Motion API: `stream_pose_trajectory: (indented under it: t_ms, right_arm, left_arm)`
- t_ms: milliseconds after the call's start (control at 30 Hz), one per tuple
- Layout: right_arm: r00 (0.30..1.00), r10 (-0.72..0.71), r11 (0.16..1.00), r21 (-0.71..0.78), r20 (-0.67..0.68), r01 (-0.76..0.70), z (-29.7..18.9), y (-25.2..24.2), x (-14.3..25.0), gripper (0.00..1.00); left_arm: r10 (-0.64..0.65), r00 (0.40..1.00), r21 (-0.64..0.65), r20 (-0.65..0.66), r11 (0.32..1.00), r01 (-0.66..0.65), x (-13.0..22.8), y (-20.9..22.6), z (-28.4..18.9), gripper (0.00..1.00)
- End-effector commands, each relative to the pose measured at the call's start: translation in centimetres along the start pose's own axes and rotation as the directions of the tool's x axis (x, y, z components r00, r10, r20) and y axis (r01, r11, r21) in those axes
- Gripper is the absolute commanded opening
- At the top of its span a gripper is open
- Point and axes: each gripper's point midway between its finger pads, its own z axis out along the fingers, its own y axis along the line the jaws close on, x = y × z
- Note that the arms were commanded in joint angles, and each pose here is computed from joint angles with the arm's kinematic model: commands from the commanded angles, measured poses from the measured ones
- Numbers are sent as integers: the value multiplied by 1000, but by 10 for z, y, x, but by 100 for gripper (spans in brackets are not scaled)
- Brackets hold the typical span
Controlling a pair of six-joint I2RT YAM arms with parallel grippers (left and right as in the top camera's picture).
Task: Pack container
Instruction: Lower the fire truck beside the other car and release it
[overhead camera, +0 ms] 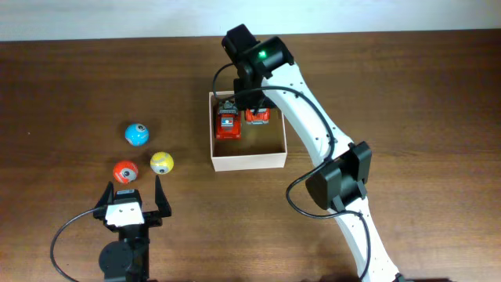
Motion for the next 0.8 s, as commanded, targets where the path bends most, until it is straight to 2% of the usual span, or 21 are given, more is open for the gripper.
stream_pose_trajectory:
  t_ms: [0,767]
  right_arm:
    - [1000,8,1000,26,-10,-8,14,-1,2,49]
    - [999,6,1000,28,-38,-5,59,2,10,49]
  left_arm:
    - [15,1000,6,3,1000,-15,1,-1,0,99]
    - [15,1000,6,3,1000,-15,1,-1,0,99]
